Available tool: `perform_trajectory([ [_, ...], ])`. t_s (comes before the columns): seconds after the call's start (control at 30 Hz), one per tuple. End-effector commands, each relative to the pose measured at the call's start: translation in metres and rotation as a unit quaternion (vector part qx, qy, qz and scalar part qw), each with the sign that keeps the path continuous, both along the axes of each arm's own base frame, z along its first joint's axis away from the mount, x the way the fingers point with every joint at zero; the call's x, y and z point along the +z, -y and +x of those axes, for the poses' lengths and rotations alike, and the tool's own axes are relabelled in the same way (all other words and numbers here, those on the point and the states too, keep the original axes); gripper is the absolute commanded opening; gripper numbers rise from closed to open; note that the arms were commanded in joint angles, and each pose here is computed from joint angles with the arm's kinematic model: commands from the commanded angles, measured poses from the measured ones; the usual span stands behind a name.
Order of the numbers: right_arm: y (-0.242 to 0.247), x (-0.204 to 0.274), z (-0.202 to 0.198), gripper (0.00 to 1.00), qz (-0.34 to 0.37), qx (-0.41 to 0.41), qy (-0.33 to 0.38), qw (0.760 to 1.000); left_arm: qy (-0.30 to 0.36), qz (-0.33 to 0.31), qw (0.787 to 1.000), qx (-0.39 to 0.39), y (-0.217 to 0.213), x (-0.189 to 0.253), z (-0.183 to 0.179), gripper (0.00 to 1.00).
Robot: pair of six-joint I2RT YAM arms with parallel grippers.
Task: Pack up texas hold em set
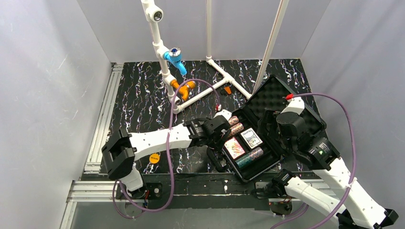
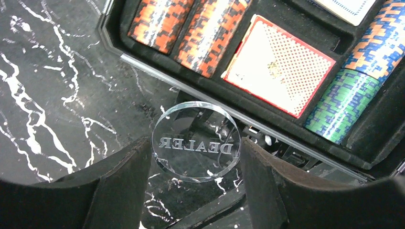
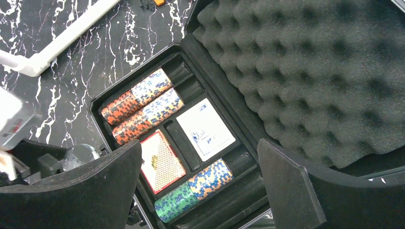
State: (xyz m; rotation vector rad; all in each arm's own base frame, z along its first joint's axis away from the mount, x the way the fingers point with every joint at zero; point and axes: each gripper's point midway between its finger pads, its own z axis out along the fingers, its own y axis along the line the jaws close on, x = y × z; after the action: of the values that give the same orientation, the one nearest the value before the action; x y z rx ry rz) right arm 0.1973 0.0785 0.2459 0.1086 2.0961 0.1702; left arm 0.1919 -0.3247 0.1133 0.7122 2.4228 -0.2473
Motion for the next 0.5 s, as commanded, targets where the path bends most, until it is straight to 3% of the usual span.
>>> perform_trajectory([
  [0.0, 0.012, 0.024, -0.001, 0.98, 0.003, -0.014, 0.034, 0.999, 0.005, -0.015, 1.0, -0.023, 0.024, 0.011, 0.003, 0.0],
  [0.47, 0.028, 0.044, -0.008, 0.98, 0.015, -0.035, 0.068, 0.997, 0.005, -0.025, 0.998, -0.061, 0.083, 0.014, 0.023, 0.0],
])
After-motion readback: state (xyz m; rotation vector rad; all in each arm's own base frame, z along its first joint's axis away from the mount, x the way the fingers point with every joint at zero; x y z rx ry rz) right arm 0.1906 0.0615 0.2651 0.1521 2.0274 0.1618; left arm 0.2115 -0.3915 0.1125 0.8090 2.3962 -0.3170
